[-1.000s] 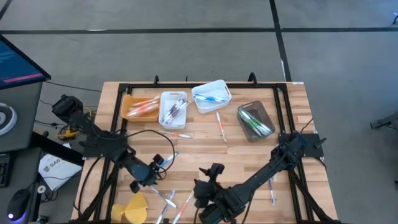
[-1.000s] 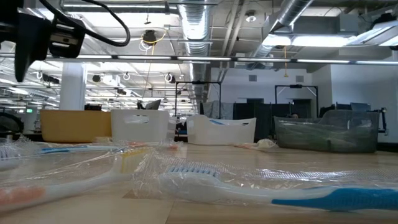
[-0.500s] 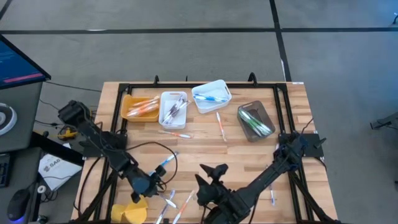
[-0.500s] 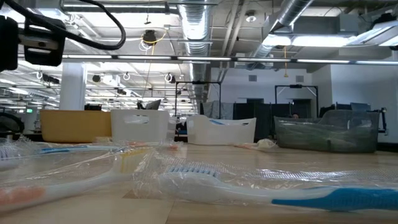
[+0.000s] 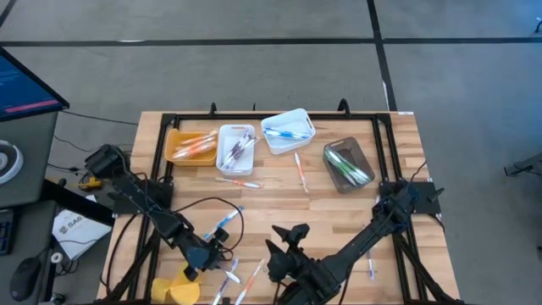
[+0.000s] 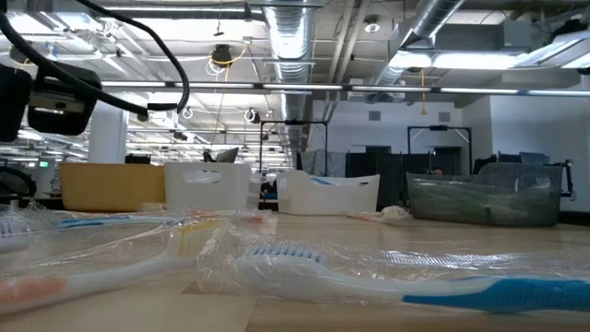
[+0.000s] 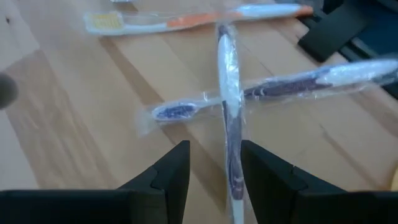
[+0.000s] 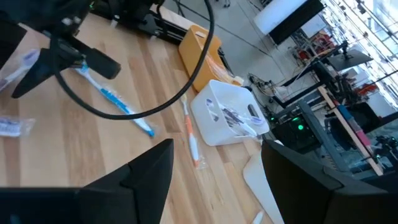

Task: Pick & Place Toothbrushes
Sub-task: Put the purple toothbrush into the left white bin

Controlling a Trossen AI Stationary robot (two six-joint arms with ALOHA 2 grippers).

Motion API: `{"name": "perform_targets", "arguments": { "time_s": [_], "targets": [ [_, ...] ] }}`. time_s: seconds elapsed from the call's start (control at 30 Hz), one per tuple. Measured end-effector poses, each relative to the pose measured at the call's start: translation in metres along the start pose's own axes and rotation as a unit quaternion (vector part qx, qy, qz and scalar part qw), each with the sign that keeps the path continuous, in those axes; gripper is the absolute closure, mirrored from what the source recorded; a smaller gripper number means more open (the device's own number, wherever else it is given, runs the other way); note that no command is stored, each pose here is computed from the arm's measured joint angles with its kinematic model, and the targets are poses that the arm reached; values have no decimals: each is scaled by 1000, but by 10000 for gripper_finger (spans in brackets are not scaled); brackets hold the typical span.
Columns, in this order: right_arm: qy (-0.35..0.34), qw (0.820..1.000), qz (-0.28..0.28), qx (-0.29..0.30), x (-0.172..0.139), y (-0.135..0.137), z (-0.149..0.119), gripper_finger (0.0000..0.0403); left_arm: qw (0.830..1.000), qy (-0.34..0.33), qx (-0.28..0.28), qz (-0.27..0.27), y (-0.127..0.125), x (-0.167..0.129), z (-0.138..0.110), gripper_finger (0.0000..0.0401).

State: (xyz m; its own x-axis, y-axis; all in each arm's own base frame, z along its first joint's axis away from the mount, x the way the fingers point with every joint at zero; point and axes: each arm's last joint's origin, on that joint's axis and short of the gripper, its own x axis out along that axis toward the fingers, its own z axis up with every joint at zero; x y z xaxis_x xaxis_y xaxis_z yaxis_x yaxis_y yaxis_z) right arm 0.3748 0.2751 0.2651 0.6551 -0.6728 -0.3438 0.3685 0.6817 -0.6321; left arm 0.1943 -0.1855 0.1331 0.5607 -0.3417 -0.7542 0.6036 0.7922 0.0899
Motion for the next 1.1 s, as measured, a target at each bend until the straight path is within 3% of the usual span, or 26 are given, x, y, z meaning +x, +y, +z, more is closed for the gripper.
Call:
{"name": "perform_targets", "arguments": {
  "time_s": [0.4,0.8,0.93,1.1],
  "targets": [
    [12,999,36,7,-7,5,-1,165,1000,-4,-13,-10,-8,-1,0,266],
    [15,998,50,18,-7,7,0,165,999,32,-22,-6,-10,18,-11,267],
    [15,998,50,20,-7,7,0,165,999,32,-18,-7,-10,18,-11,296],
    [13,998,52,25,-7,7,1,165,999,31,8,-5,-9,16,-11,366]
  ]
}}
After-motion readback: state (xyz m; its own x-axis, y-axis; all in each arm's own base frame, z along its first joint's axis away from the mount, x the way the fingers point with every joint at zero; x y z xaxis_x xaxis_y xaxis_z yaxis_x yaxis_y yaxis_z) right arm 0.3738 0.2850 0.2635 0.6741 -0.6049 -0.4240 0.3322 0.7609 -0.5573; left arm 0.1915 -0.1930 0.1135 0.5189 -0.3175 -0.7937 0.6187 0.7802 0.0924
